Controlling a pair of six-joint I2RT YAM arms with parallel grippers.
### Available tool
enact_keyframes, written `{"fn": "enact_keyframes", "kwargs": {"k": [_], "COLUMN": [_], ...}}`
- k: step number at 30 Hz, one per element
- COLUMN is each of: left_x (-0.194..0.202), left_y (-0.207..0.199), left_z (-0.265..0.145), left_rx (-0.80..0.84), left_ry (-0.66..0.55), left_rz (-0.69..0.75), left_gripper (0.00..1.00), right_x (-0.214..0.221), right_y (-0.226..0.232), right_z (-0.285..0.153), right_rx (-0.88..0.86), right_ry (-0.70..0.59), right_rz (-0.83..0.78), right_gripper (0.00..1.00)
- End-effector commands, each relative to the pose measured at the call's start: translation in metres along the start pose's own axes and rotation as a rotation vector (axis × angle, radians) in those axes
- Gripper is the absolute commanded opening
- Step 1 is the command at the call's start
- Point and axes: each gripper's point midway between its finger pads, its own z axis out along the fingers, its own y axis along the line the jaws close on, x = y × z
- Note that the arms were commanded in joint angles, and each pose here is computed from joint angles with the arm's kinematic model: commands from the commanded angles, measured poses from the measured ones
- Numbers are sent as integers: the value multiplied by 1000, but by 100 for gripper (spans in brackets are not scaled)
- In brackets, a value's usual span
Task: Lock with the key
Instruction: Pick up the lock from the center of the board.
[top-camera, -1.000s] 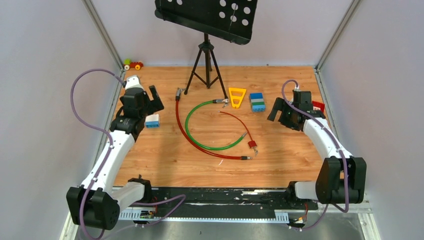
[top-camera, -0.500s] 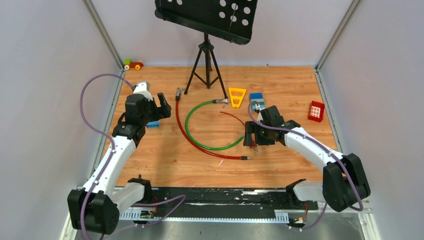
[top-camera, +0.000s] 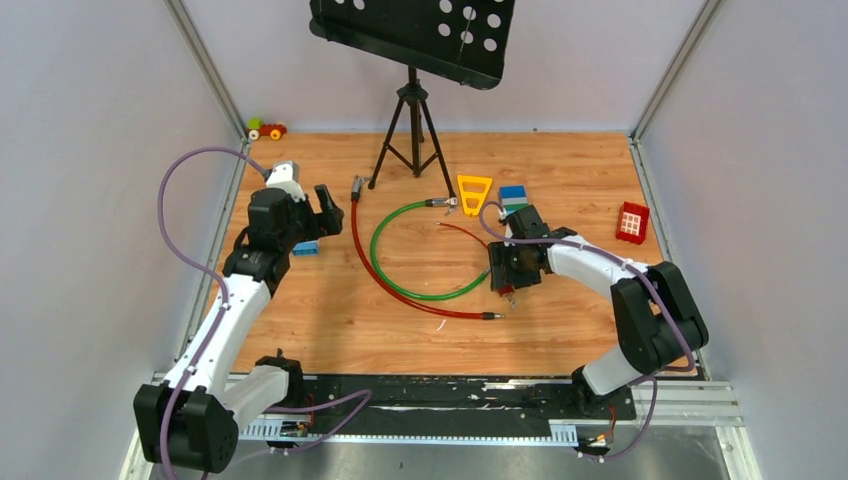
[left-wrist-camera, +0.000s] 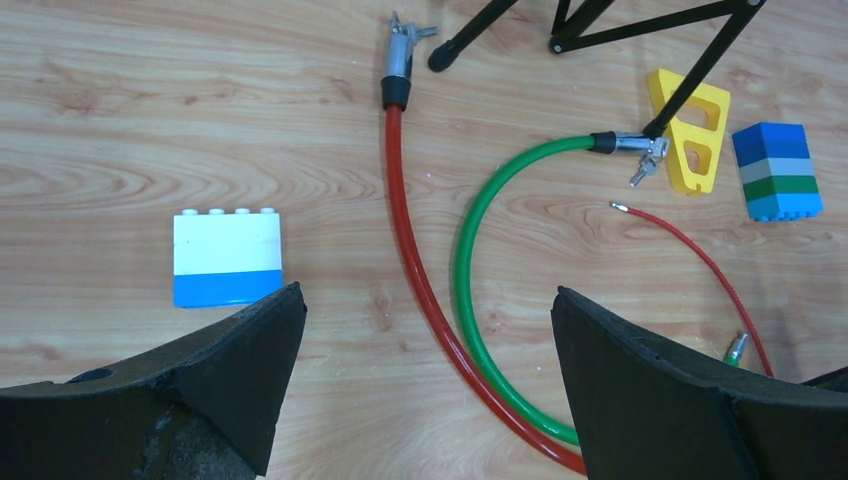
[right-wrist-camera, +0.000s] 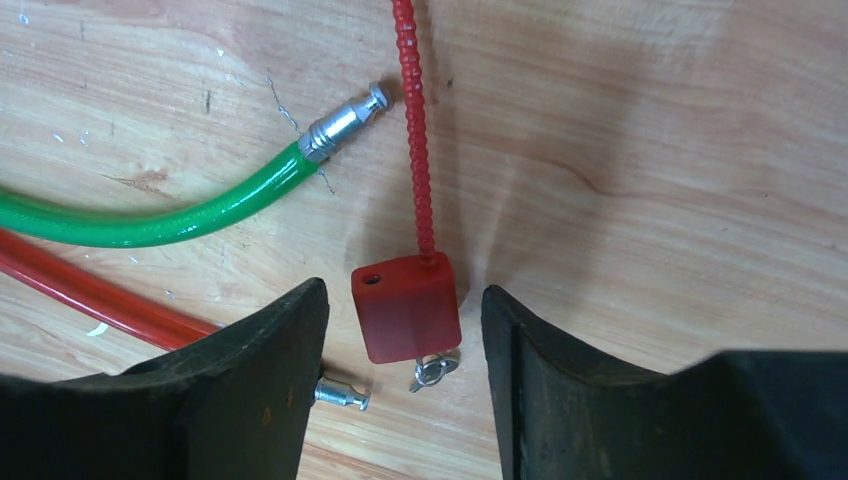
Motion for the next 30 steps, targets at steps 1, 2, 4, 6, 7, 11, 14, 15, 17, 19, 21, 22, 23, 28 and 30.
{"fn": "enact_keyframes", "kwargs": {"k": [1,2,4,6,7,11,14,15,17,19,21,22,23,28,30], "left_x": [-12,-11,-11,-12,-11,-11,-10,-10,-9,-9,-8,-8,-8,-11,-13], "left_y": [1,2,2,2,2,1,2,2,2,2,2,2,1,-10,-17], "left_z": [-6,-5,-6,-6,-5,-4,-4,-4,-4,-4,-4,-3,-3,-4,-5], "left_rx": [-4,-7,-8,-8,-8,-6,-7,-8,-8,-9,-9,-8,-5,54,95], "left_ry": [-47,-45,-45,-47,-45,-40,-38,-37,-36,-34,-31,-30,-31,-35,-39], "left_rz": [17,17,17,17,17,15,14,15,13,15,13,12,10,13,20], "left_gripper": [100,100,100,100,100,100,100,100,100,100,100,100,100,100,99], "right_x": [-26,-25,-22,-20,-18,-11,-7,-6,-5,-5,-5,-6,-7,-18,-23], "right_y": [-2,-2,-4,-5,-5,-8,-9,-9,-10,-10,-10,-10,-10,2,7], "right_z": [-1,0,3,4,5,6,8,8,8,7,5,4,2,-11,-19], "right_rx": [24,26,31,33,32,40,45,45,47,47,47,50,49,-2,-29], "right_ry": [-65,-60,-44,-36,-32,-16,-10,-7,-2,-3,-8,-14,-23,-75,-105], "right_rz": [-37,-37,-36,-35,-34,-30,-24,-23,-19,-21,-25,-26,-26,-38,-45], "right_gripper": [56,54,52,52,51,52,51,50,47,44,42,40,37,14,1]}}
